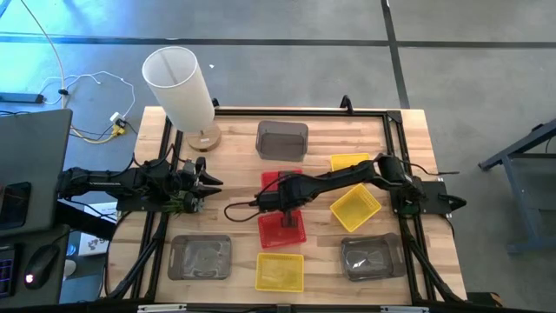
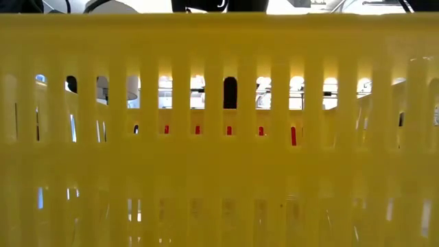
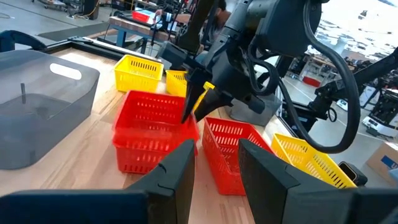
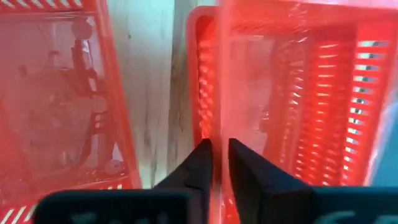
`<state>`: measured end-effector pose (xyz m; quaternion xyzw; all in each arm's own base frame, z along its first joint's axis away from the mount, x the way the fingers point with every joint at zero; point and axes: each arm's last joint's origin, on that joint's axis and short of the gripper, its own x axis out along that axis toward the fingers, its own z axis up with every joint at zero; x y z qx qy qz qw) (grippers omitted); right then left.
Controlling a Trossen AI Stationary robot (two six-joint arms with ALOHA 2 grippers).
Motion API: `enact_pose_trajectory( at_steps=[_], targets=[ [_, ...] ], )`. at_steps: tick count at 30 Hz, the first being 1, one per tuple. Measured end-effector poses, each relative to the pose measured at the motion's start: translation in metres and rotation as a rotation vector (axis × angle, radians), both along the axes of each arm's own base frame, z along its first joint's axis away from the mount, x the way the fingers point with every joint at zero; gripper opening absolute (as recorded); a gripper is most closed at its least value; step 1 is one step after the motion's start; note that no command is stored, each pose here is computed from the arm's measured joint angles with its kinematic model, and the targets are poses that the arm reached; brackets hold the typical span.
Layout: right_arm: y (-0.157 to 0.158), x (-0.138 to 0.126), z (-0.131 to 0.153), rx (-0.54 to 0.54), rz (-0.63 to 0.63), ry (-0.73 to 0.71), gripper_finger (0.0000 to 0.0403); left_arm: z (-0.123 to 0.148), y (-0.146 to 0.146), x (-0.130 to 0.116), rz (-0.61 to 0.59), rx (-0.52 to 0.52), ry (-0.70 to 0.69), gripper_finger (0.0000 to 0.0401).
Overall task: Stack baskets by color
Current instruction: Stack the top red basket on the middle left red basket, then stack the bottom left black basket on the top black basket
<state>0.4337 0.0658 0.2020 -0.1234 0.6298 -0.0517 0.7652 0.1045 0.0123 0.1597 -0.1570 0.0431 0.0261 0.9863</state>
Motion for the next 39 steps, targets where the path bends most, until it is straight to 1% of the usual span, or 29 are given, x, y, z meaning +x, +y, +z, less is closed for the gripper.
enact_pose_trajectory(
  at_steps=[5,7,10,14,18,25,30,39],
  targets=[
    [-0.003,-0.001,0.003,-0.093,-0.013,-0.013,0.0108,0.000,0.000,0.000,-0.002,0.026,0.001,0.0110],
    [-0.003,-0.002,0.007,-0.098,-0.015,-0.021,0.0123,0.000,0.000,0.000,0.008,0.038,0.003,0.0111],
    [-0.004,-0.004,0.015,-0.097,-0.020,-0.042,0.0133,0.000,0.001,0.000,0.027,0.048,0.007,0.0111],
    [-0.005,-0.007,0.026,-0.115,-0.026,-0.077,0.0135,0.000,0.001,0.000,0.026,0.057,0.008,0.0111],
    [-0.007,-0.010,0.036,-0.172,-0.041,-0.106,0.0136,0.000,0.001,0.000,0.025,0.066,0.009,0.0111],
    [-0.012,-0.017,0.053,-0.240,-0.063,-0.140,0.0136,0.000,0.001,0.000,0.028,0.067,0.004,0.0110],
    [-0.023,-0.024,0.065,-0.292,-0.139,-0.152,0.0136,0.001,0.001,0.000,0.028,0.070,0.000,0.0110],
    [-0.044,-0.048,0.067,-0.415,-0.320,0.002,0.0136,0.016,0.001,-0.001,0.032,0.087,-0.037,0.0110]
  ],
)
